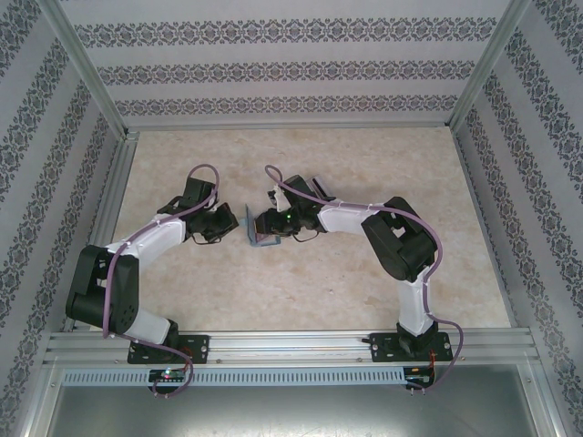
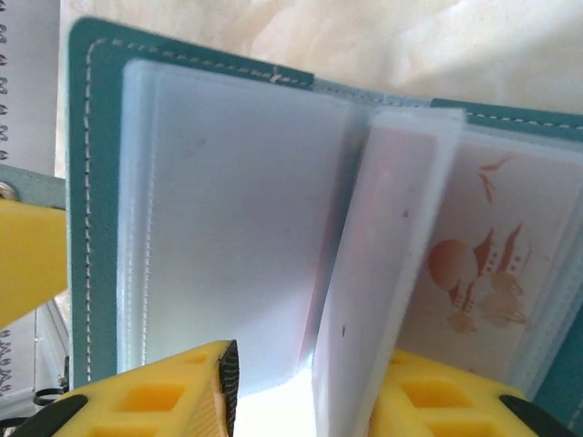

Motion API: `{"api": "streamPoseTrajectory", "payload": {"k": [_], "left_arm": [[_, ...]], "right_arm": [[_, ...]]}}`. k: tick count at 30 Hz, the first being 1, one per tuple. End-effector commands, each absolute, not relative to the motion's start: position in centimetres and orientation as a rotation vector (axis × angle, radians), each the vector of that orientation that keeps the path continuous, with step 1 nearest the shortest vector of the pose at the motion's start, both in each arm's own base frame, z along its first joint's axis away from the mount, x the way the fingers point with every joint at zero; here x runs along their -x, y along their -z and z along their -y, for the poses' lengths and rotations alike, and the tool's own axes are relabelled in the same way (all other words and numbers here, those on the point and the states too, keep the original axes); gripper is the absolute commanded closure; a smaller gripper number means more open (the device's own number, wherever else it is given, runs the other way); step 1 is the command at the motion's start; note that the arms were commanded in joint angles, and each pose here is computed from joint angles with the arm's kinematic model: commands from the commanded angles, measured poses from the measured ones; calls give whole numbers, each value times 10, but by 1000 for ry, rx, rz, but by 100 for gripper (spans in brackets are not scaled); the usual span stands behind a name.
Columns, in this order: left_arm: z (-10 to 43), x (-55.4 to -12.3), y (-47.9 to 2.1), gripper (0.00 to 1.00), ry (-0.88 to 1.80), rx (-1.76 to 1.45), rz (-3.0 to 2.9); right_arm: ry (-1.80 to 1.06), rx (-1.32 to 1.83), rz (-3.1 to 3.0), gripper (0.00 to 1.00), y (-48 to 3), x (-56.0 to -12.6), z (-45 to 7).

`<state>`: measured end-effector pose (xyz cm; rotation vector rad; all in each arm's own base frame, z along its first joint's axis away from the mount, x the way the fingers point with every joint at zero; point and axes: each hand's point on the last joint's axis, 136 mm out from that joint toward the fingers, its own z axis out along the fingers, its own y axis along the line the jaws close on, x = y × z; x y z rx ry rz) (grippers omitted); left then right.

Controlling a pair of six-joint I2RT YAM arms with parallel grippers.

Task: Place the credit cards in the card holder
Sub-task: Turn over the card slot in the card holder, then place the card holder at the center of the table.

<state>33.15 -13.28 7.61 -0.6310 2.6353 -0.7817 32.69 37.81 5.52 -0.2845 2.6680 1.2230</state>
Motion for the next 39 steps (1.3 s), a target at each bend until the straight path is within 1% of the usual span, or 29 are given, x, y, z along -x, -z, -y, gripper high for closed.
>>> {"api": "streamPoseTrajectory", "payload": {"k": [1,9,11,13,15,19,22,23,25,28,29,32,34,36,39], "left_arm": [[122,-325,-64,100,732,638,-2654],[107,-309,-49,99,667,682,-2686],[104,-308,-49,89,657,691,-2688],[101,-310,-53,86,652,688,-2681],[97,-312,-59,80,642,686,-2671],[87,-315,-72,71,597,678,-2655],[82,-317,-80,67,578,676,-2649],[80,-318,-84,66,574,674,-2644],[79,-320,-91,66,577,670,-2626],[84,-325,-104,65,623,660,-2592],[85,-326,-107,65,638,658,-2585],[91,-331,-115,64,694,654,-2563],[94,-334,-118,64,720,654,-2549],[97,-336,-117,65,743,657,-2543],[105,-338,-112,65,780,654,-2553]], "right_arm": [[-1189,338,-2653,60,-63,-331,-387],[-1172,352,-2650,62,-69,-331,-388],[-1160,346,-2658,62,-66,-332,-384],[-1149,338,-2673,63,-61,-332,-381],[-1134,323,-2681,68,-58,-333,-377],[-1127,307,-2678,75,-59,-335,-371],[-1124,300,-2676,75,-60,-337,-367],[-1122,298,-2676,74,-61,-337,-365],[-1119,287,-2675,69,-62,-338,-361],[-1115,265,-2675,68,-61,-341,-354],[-1115,259,-2676,66,-60,-342,-352],[-1109,245,-2677,66,-60,-343,-346],[-1105,235,-2675,66,-59,-344,-343],[-1101,226,-2672,69,-60,-346,-340],[-1099,208,-2666,77,-60,-348,-335]]}}
